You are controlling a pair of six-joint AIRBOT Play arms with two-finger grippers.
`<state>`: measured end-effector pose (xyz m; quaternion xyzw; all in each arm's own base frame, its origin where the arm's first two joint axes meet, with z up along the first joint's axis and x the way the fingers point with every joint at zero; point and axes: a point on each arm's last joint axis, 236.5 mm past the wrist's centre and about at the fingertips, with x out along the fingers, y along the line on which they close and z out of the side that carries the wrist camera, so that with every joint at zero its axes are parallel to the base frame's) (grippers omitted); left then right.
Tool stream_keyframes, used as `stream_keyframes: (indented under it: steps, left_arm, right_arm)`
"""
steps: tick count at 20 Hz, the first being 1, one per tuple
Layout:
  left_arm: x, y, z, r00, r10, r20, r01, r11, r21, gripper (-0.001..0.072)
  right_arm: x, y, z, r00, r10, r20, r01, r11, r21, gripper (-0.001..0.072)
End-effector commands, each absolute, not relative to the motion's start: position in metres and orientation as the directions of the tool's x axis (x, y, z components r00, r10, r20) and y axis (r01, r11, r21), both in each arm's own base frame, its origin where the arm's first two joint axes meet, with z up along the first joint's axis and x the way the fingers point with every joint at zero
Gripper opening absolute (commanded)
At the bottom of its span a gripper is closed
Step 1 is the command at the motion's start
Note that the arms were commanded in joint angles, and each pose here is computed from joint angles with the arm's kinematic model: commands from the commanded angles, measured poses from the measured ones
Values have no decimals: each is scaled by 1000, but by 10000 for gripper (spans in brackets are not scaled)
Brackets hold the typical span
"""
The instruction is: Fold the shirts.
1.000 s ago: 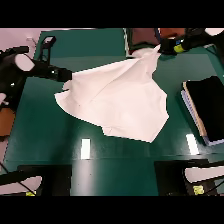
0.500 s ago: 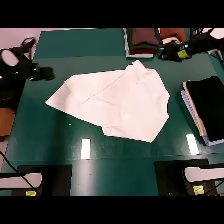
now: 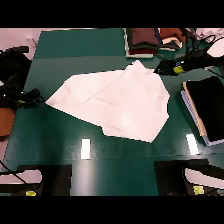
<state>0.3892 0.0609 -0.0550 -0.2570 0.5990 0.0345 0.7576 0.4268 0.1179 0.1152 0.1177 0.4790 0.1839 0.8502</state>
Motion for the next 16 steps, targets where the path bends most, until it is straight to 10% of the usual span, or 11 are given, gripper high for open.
stream_keyframes:
  steps: [1,12,16]
  left_arm:
    - [390,48,-71,331,-321,-888,-399,805,-439,494]
    - [432,17,-67,455,-270,-849,-321,839,-439,491]
    - [440,21,-52,480,-261,-837,-304,846,-438,23]
  right_arm:
    - [420,137,114,466,444,-766,-237,896,376,380]
    - [413,157,119,442,497,-746,-252,868,429,379]
    - [397,146,111,379,490,-785,-231,872,432,380]
